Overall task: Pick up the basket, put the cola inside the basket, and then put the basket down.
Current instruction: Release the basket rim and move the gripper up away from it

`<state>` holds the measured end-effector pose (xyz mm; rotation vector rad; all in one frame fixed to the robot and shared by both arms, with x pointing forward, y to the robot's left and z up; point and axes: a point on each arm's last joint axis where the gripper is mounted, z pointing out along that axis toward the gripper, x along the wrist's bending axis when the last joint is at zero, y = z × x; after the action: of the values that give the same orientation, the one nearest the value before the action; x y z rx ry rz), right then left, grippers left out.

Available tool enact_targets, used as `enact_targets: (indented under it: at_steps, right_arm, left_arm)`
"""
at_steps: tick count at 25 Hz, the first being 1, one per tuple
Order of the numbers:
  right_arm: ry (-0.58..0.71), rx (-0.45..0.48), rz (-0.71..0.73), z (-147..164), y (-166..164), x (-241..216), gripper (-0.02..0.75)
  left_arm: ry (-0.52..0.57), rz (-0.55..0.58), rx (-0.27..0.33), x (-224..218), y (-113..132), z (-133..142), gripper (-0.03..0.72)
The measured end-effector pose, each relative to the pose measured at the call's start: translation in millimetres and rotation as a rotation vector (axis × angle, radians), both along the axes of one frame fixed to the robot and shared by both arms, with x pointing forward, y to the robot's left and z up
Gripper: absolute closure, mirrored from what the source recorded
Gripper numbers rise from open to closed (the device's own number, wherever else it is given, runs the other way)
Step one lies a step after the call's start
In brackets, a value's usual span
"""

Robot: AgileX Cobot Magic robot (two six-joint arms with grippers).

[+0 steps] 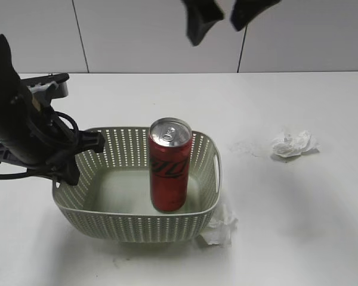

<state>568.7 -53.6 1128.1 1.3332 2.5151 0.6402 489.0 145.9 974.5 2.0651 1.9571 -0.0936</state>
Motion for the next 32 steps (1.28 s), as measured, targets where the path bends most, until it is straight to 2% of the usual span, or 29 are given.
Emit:
enact_targets:
  at_steps: [7,10,12,16,21,32]
  right_arm:
    - [0.019,-0.010,-0.308,10.8,-126.3,16.1,0.125]
    - [0.060,-0.035,-0.412,2.6,-173.8,4.1,0.132]
    - [0.074,-0.055,-0.431,0.0,-192.9,-13.2,0.134]
    - [0.058,-0.078,-0.424,-1.6,-207.6,-55.5,0.143]
    - [0.031,-0.036,-0.422,-15.9,-213.2,-111.2,0.144]
    - [-0.082,0.048,-0.425,-83.9,-228.5,-237.3,0.144]
  left_arm:
    - [0.027,0.011,-0.014,-2.2,-1.0,0.2,0.688]
    - [0.046,0.007,-0.006,-4.0,-0.4,-0.2,0.688]
    - [0.058,0.005,-0.002,-5.1,0.0,-0.4,0.688]
    - [0.067,0.004,0.000,-5.9,0.1,-0.5,0.688]
    - [0.068,0.006,-0.001,-5.9,0.0,-0.5,0.688]
    - [0.068,0.006,-0.002,-6.0,0.0,-0.5,0.688]
